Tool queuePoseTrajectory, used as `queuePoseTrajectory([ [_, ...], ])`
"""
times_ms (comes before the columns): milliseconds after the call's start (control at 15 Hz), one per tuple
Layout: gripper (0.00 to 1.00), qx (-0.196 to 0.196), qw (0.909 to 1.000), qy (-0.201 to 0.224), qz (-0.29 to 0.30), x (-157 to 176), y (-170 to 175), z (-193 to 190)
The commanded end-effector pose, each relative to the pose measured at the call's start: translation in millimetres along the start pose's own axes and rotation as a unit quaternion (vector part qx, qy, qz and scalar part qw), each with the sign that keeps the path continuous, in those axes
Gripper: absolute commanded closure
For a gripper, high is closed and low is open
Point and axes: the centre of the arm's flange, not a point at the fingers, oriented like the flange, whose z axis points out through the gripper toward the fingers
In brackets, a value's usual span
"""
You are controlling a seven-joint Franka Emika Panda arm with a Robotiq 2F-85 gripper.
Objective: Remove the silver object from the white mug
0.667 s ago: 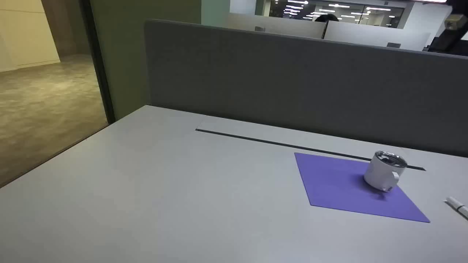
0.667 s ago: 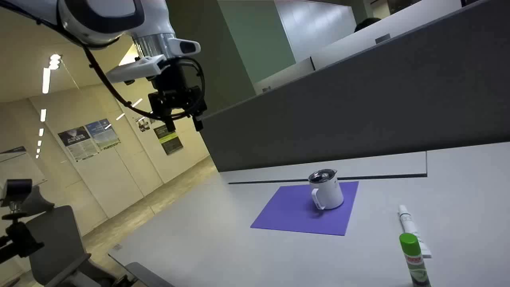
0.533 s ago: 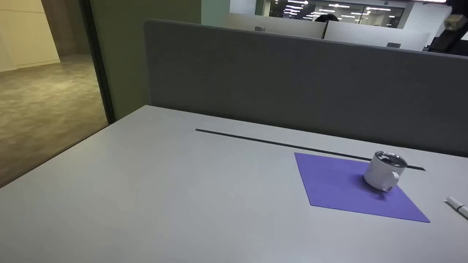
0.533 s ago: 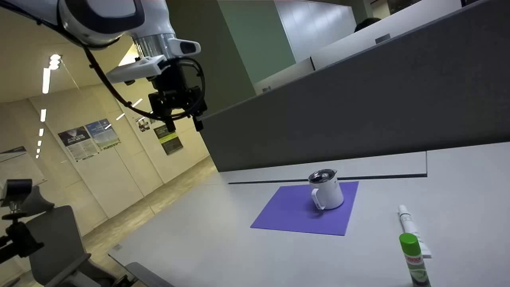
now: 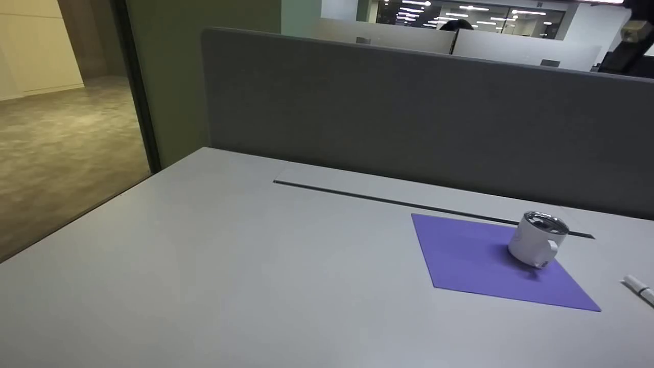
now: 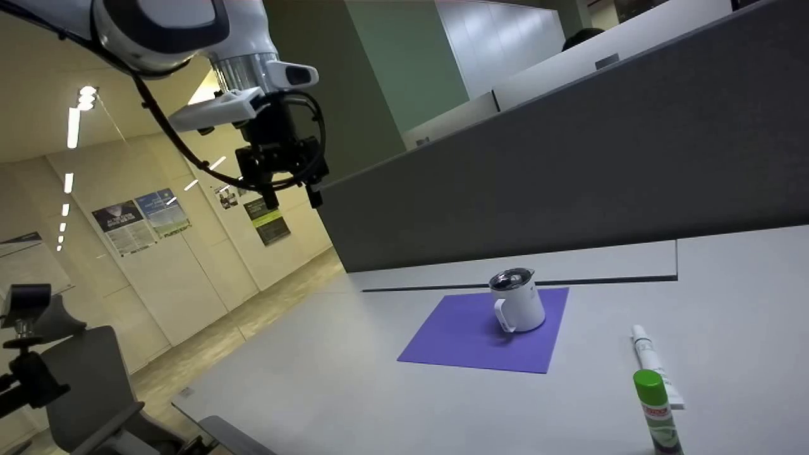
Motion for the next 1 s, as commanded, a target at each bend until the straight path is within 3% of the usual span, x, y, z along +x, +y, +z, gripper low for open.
queuePoseTrajectory([
  [0,0.0,-0.031,0.9987,0.028,-0.027,11.5,5.5,3.8],
  [267,0.0,-0.082,0.9906,0.084,-0.071,48.1,22.6,14.8],
  [400,0.25,-0.103,0.9859,0.093,-0.094,66.8,35.9,29.1],
  [933,0.83,-0.175,0.9761,0.074,-0.106,127.3,107.9,98.9],
])
